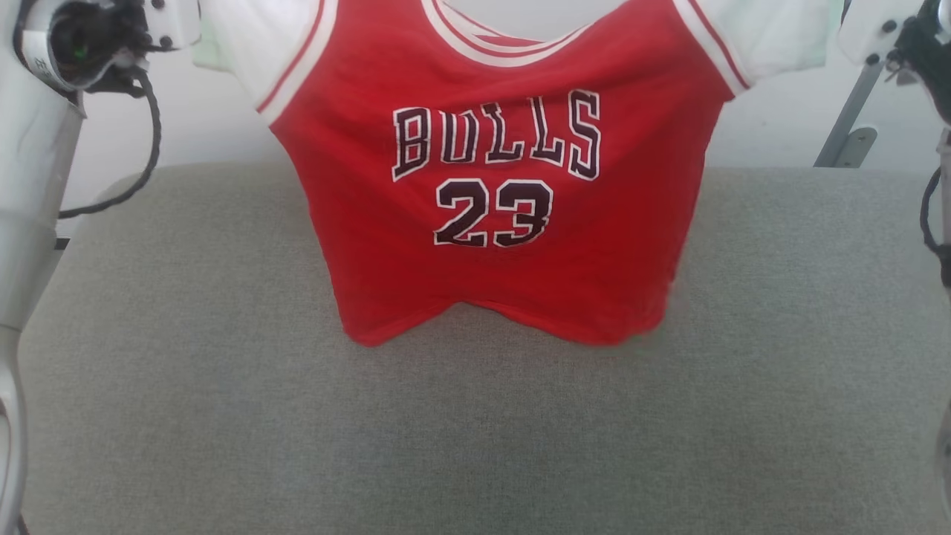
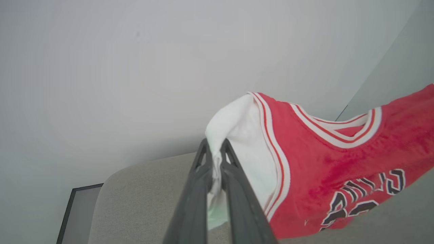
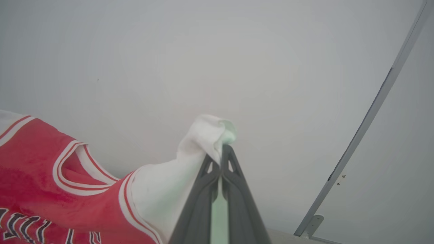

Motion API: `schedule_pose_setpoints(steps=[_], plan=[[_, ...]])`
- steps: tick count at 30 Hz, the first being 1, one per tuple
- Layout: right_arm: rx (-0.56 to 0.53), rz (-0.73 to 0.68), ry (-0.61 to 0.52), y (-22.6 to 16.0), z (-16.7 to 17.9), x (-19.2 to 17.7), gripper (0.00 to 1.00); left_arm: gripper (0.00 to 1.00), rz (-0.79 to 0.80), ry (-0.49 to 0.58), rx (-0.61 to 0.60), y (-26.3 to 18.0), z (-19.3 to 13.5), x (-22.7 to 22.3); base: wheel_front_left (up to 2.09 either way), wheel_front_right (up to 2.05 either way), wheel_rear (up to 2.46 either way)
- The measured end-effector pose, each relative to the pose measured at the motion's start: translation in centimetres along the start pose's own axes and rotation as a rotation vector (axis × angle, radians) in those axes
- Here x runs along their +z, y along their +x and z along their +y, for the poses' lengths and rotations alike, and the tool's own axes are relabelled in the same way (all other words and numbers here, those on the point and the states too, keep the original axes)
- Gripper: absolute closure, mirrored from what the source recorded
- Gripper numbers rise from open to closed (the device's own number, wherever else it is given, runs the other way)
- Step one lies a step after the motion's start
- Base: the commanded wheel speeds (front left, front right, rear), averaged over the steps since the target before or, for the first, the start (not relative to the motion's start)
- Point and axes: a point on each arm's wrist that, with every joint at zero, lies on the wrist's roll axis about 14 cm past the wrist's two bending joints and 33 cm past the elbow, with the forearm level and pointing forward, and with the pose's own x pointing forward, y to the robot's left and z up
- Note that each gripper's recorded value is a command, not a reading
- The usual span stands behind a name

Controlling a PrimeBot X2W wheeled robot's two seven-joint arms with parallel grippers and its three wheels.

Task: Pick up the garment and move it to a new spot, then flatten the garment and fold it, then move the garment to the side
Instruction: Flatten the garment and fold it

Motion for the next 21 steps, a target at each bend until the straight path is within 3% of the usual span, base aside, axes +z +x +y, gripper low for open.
schedule_pose_setpoints(steps=[11,21], plan=[[-0.038,-0.109,-0.051,4.8,-1.4,0.2,1.0,1.0,-0.103,0.011,0.025,4.1,1.0,1.7,0.0,0.0,0.0],[-0.1,-0.304,-0.179,11.8,-4.1,-0.5,1.0,1.0,-0.357,0.091,0.055,11.1,1.8,6.2,0.0,0.0,0.0]])
